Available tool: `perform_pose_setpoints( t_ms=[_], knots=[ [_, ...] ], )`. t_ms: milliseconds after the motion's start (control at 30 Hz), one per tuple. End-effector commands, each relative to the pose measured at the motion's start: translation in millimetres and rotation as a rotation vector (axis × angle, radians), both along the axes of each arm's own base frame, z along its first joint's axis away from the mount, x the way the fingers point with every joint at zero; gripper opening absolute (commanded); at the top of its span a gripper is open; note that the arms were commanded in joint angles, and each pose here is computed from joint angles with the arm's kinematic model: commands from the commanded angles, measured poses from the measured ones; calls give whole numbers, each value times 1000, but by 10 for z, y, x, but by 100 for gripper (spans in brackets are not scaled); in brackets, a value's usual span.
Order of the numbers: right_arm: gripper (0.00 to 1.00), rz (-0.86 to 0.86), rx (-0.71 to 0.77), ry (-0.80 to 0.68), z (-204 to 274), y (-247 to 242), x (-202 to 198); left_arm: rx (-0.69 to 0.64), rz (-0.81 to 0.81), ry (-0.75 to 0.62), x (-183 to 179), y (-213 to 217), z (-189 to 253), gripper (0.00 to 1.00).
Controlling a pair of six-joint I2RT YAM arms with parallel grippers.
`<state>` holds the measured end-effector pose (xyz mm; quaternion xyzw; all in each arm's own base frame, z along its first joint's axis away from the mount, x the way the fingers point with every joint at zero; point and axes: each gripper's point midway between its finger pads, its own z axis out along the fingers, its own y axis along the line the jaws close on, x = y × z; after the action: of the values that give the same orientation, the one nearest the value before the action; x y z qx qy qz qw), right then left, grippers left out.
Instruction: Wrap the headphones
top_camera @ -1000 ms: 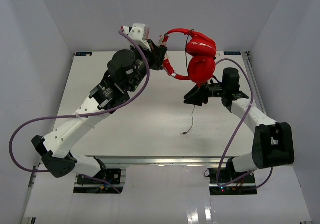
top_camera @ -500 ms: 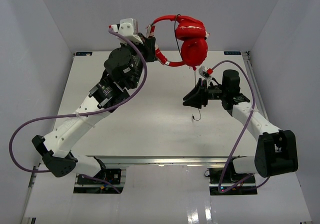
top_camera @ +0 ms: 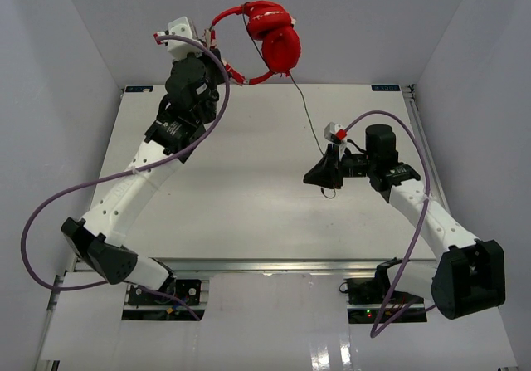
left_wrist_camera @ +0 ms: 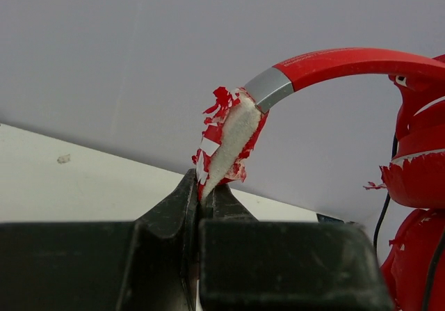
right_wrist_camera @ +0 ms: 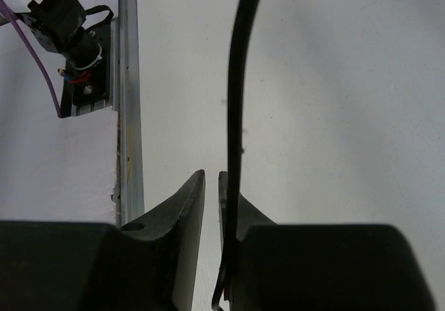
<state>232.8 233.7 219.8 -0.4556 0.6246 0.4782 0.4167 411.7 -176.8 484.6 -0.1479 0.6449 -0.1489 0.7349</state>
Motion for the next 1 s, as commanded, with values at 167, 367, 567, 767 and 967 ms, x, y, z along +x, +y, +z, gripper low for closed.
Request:
perform_pose_setpoints(
  t_ms=[167,367,567,767,967],
  knots=[
    [8,-84,-302,-216,132,-117,56,-4,-20,102,443,-201,-564,0],
    [8,-86,-576,-367,101,-330,134,150,-199,354,728,-783,-1769,0],
    [8,-51,-849,-428,-99,-432,225,230,-392,565,631,-1348,-2901,0],
    [8,-8,-990,-417,-342,-606,164,217,-460,567,506,-1566,-2954,0],
    [8,50,-957,-404,-408,-697,-129,-5,-478,569,568,-1360,-2594,0]
  ],
)
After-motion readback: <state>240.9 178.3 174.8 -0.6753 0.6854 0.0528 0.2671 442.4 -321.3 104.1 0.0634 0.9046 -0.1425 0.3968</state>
